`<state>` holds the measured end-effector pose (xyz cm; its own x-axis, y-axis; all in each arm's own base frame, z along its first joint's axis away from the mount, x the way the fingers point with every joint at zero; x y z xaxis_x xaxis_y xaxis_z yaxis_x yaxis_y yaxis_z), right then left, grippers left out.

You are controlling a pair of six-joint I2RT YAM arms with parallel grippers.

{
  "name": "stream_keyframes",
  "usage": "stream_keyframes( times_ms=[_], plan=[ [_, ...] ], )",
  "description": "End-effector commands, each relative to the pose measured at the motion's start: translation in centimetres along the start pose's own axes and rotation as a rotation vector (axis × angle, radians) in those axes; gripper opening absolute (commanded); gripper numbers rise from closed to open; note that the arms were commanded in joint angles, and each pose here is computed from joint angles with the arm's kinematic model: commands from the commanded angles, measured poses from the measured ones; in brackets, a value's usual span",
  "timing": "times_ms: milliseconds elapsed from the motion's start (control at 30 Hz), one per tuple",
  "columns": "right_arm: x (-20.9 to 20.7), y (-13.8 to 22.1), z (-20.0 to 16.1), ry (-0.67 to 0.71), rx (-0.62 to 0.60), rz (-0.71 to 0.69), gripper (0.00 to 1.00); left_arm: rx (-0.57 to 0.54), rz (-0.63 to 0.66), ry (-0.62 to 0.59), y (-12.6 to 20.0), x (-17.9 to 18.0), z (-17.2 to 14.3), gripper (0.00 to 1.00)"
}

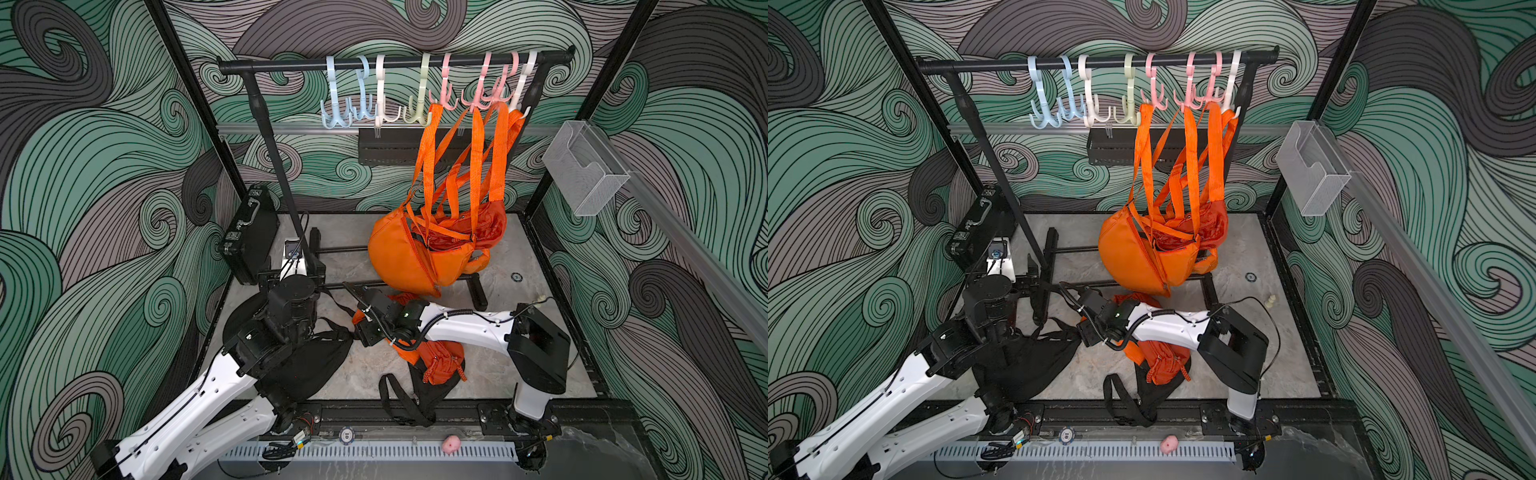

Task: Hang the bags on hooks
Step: Pick up the bag from the bag.

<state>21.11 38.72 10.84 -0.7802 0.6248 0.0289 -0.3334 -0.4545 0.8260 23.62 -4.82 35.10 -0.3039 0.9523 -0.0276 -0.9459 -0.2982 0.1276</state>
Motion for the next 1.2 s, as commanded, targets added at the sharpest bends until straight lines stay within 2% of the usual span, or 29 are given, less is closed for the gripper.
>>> stream_keyframes(
  times_ms=[0,133,367,500,567,667,767,867,1033,1167],
  plan=[
    [-2.1,0.5,1.6,0.15,-0.028,-0.158,0.66,-0.04,0.043,0.056,0.2,1.2,1.0,0.95],
    [-2.5,-1.1,0.5,0.262,0.06,-0.197,0.67,-0.05,0.057,0.081,0.2,1.9,1.3,0.95],
    [-1.0,-3.2,-1.4,0.401,0.149,-0.104,0.68,-0.048,0.049,0.089,0.2,1.9,1.3,0.95],
    [-0.8,-4.0,-2.8,0.431,0.212,-0.078,0.67,-0.045,0.047,0.087,0.2,1.9,1.2,0.95],
    [-1.0,-4.2,-3.3,0.431,0.239,-0.08,0.58,-0.044,0.046,0.085,0.2,1.9,1.2,0.95],
    [-1.0,-3.4,-3.2,0.427,0.232,-0.079,0.32,-0.04,0.041,0.081,0.1,1.7,1.1,0.95],
    [-1.2,-1.2,-1.6,0.424,0.185,-0.089,0.11,-0.034,0.032,0.077,0.0,1.4,1.0,0.95],
    [-0.9,3.3,1.4,0.416,0.074,-0.068,0.0,-0.025,0.007,0.073,-0.1,1.0,0.8,0.95],
    [-1.5,13.3,6.6,0.366,-0.186,-0.01,0.0,0.006,-0.163,0.076,0.2,-1.2,0.2,0.95],
    [-2.5,20.1,8.6,0.337,-0.325,0.049,0.0,0.047,-0.407,0.059,1.4,-4.2,-0.4,0.95]
  ],
)
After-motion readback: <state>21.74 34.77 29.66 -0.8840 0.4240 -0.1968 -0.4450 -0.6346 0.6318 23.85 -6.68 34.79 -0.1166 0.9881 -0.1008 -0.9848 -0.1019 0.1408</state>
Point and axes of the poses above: each gripper's point midway between its finger pads, its own y axis back along the fingers, its own x axis along the line the jaws close on, z = x × y, the point moved 3 cm from there along y, back along the fingers, and after that the axes turned 13 degrees about y, right-handed, at the moved point
